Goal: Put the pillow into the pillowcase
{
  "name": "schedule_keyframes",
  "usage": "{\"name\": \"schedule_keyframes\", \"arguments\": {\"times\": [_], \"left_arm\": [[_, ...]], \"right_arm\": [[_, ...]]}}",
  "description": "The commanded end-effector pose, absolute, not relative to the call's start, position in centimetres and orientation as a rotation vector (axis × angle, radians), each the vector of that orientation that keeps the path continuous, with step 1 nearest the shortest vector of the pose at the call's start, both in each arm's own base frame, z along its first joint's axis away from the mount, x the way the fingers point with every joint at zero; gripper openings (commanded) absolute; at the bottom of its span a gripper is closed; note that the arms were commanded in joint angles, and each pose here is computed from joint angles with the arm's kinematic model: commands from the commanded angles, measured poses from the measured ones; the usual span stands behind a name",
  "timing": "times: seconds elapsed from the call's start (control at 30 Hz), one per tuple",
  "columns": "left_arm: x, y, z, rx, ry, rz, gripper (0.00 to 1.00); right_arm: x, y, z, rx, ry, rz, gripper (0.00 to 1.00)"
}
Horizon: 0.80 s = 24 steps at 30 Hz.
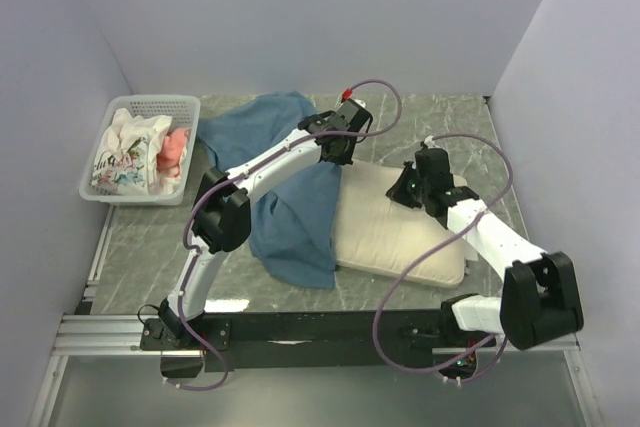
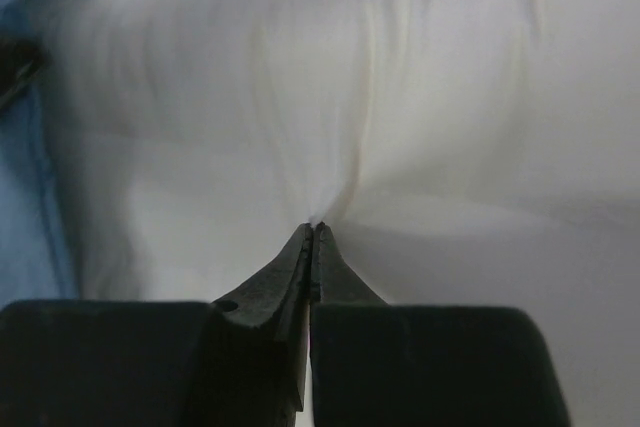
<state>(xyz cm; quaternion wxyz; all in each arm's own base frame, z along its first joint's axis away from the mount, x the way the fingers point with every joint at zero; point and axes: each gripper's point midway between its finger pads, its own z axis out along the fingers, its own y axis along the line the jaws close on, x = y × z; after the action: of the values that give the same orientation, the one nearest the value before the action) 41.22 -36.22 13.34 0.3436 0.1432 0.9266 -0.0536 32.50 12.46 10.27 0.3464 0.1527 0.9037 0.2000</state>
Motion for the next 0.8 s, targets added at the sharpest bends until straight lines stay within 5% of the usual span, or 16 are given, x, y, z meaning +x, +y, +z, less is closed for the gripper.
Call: {"name": "schedule_keyframes", "arguments": {"times": [0.0, 0.37, 0.63, 0.77], "left_arm": [[39.9, -41.8, 22.7, 0.441, 2.212, -0.459, 0.01], [35.1, -48.7, 32.4, 0.541, 1.97, -0.961, 0.04], [36.8, -48.7, 27.7, 0.538, 2.084, -0.9, 0.13], [37.1, -47.4, 25.6, 0.527, 2.128, -0.821, 0.41]], "right_arm": [[30.2, 16.8, 16.3, 0.301, 2.246, 0.792, 0.0], [29.0, 17.4, 19.9, 0.31, 2.141, 0.874, 0.0], [29.3, 17.5, 14.4, 0.357, 2.221, 0.845, 0.0], [29.6, 17.3, 13.2, 0.347, 2.262, 0.803, 0.0]]}}
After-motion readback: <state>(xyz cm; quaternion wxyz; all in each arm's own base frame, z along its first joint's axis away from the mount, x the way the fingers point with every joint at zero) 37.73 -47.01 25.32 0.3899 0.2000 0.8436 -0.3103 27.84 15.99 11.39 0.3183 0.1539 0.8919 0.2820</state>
